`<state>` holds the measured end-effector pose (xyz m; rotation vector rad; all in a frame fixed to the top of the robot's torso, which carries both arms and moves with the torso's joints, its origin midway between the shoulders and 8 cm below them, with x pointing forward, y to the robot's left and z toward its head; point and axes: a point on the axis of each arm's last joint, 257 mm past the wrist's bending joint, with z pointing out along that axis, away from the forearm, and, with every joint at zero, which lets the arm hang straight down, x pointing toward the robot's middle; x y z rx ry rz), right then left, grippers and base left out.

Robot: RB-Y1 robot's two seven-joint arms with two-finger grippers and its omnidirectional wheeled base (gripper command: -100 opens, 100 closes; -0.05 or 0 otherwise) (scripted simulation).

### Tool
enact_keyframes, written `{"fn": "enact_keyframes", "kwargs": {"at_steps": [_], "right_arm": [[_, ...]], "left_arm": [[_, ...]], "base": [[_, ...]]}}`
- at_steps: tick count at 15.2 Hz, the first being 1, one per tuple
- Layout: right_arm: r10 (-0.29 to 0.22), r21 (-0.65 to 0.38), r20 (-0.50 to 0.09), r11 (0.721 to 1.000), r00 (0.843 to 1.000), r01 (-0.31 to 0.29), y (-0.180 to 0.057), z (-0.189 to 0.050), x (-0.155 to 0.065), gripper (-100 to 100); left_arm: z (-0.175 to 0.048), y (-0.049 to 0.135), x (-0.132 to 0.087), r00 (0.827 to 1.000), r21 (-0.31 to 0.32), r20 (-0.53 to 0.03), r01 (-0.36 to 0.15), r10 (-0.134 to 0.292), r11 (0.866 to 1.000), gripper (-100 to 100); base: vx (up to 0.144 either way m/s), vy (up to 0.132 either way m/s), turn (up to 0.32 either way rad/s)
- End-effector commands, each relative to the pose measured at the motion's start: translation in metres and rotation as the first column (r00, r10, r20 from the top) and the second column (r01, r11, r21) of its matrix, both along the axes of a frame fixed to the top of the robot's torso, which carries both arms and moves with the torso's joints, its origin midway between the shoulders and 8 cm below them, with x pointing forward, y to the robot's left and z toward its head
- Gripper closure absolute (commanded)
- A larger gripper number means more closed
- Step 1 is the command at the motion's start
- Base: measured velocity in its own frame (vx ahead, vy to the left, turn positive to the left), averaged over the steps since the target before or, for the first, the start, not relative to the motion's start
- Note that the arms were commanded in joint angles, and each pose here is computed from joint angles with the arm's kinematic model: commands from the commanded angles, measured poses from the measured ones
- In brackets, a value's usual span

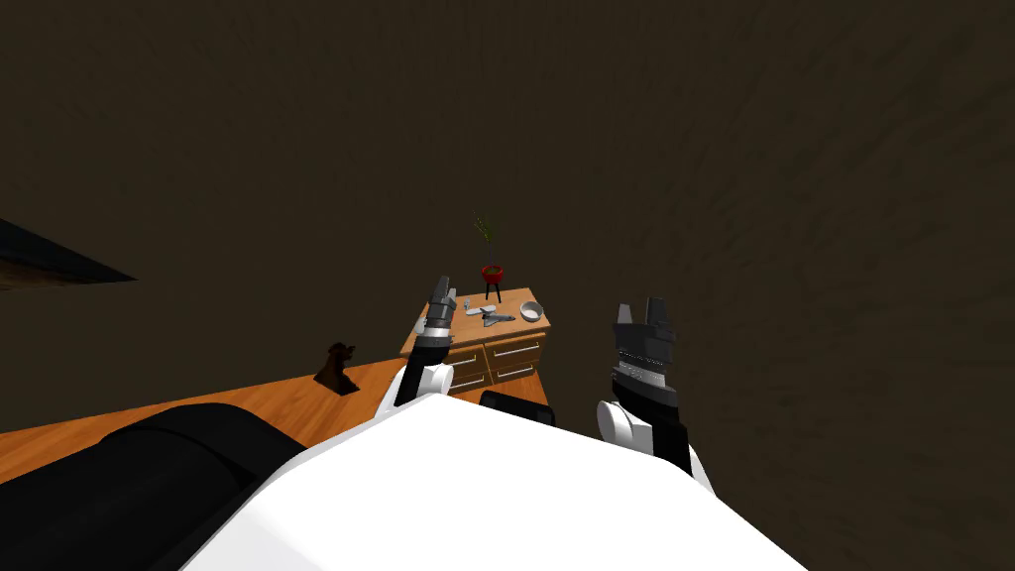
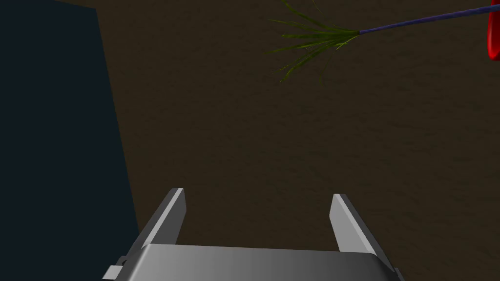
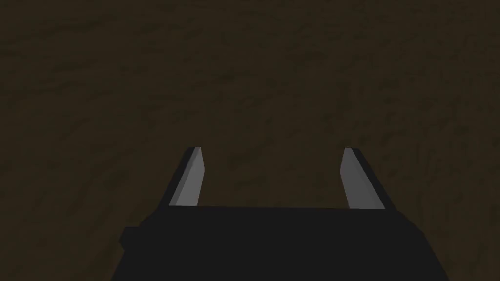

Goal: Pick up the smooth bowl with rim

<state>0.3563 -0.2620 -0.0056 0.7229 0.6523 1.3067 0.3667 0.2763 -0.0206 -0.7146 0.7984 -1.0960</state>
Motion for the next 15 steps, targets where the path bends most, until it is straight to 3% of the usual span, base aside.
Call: {"fn": "enact_keyframes", "kwargs": {"at_steps": [1, 7, 10, 12, 15], "right_arm": [[0.019, -0.040, -0.021, 0.999, 1.000, -0.020, 0.004, -0.007, 0.002, -100], [0.063, -0.149, -0.100, 0.986, 0.993, -0.078, 0.014, -0.034, 0.009, -100], [0.080, -0.218, -0.173, 0.969, 0.982, -0.117, 0.017, -0.062, 0.013, -100], [0.087, -0.235, -0.178, 0.964, 0.980, -0.128, 0.018, -0.063, 0.013, -100], [0.093, -0.309, -0.266, 0.935, 0.959, -0.177, 0.017, -0.099, 0.016, -100]], "left_arm": [[0.000, 0.000, 0.000, 1.000, 0.000, 0.000, 0.000, 0.000, 1.000, 0], [0.000, 0.000, 0.000, 1.000, 0.000, 0.000, 0.000, 0.000, 1.000, 0], [0.000, 0.000, 0.000, 1.000, 0.000, 0.000, 0.000, 0.000, 1.000, 0], [0.000, 0.000, 0.000, 1.000, 0.000, 0.000, 0.000, 0.000, 1.000, 0], [0.000, 0.000, 0.000, 1.000, 0.000, 0.000, 0.000, 0.000, 1.000, 0]], "base": [[-0.009, 0.008, 0.048], [-0.032, 0.017, 0.091], [-0.038, 0.021, 0.139], [-0.033, 0.020, 0.073], [-0.035, 0.026, 0.145]]}}
